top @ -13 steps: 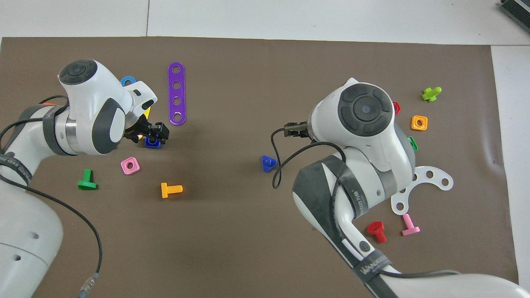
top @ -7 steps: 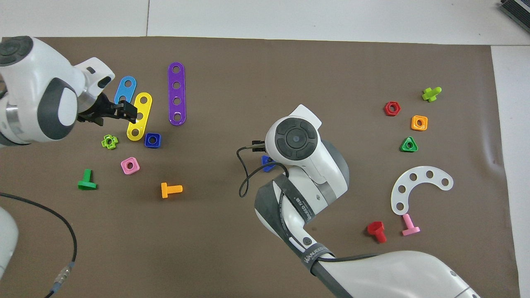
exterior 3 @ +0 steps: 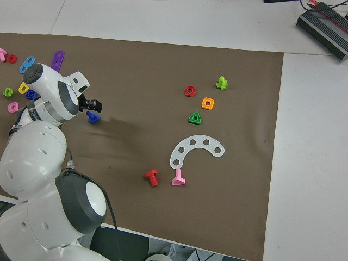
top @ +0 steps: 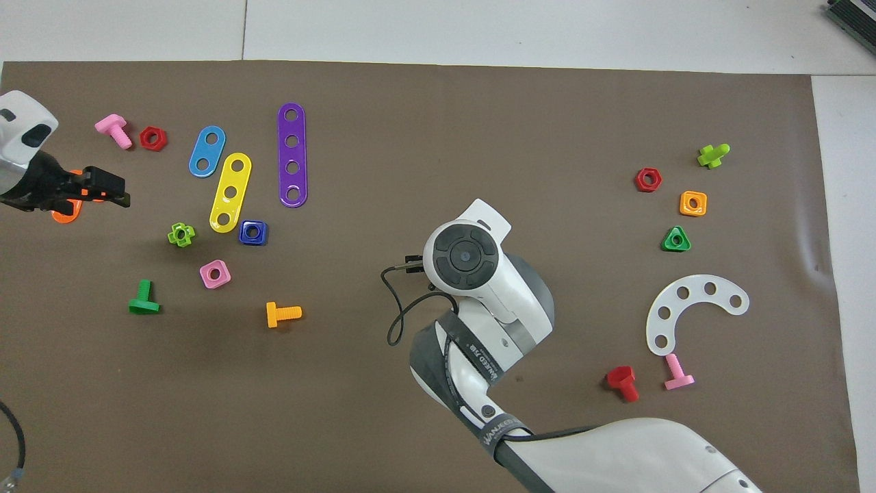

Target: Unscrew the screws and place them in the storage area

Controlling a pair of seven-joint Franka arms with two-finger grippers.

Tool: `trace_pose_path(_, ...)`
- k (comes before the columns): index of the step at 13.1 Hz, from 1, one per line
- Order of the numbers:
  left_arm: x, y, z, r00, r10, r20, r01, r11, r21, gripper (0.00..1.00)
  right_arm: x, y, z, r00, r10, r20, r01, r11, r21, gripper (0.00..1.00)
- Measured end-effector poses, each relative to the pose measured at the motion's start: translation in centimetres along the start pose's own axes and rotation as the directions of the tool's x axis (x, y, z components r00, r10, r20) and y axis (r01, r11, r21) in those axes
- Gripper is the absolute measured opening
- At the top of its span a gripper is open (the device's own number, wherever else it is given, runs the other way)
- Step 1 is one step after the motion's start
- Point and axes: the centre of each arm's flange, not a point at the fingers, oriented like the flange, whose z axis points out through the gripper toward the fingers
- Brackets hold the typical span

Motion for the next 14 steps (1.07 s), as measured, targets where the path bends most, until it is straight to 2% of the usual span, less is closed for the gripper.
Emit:
trace_pose_path(1,-0.8,0.5,-2.3,0.999,0.013,-0.029,-0.012,1.0,0.007,1.0,-0.1,-0.3,-0.1,1.0,-0.005,-0.003,0.005,1.0,0.002,0.73)
trace_pose_path(2,-1.7,1.0,-4.3,0.998,0.021,-0.056,-0.021,1.0,0.008,1.0,-0.2,-0.6,-0.2,1.0,-0.008,-0.011,0.008,1.0,0.009,0.67)
trace_pose_path(3,-2.4,1.3,-5.9,0.997,0.028,-0.077,-0.027,1.0,0.008,1.0,-0.1,-0.7,-0.3,1.0,-0.008,-0.018,0.008,1.0,0.013,0.54)
trace_pose_path(4,-3.1,1.5,-7.1,0.996,0.032,-0.086,-0.032,0.999,0.007,1.0,-0.1,-0.6,-0.3,1.0,-0.008,-0.019,0.008,1.0,0.014,0.54)
trace_pose_path(5,-3.7,1.8,-7.8,0.996,0.038,-0.086,-0.037,0.999,0.005,1.0,-0.1,-0.6,-0.2,1.0,-0.008,-0.019,0.008,1.0,0.013,0.46)
trace_pose_path(7,-4.3,3.0,-8.4,0.995,0.066,-0.068,-0.064,0.997,0.031,1.0,-0.1,-0.6,-0.4,1.0,-0.007,-0.022,0.007,1.0,0.015,0.19)
trace_pose_path(9,-4.4,5.0,-8.4,0.995,0.079,-0.056,-0.075,0.995,0.064,1.0,0.2,-0.3,-1.3,0.999,-0.001,-0.035,0.002,1.0,0.02,0.19)
trace_pose_path(14,-4.7,6.7,-8.9,0.995,0.079,-0.065,-0.074,0.995,0.07,1.0,1.7,5.1,-4.0,0.995,0.082,-0.061,-0.081,0.996,0.021,0.19)
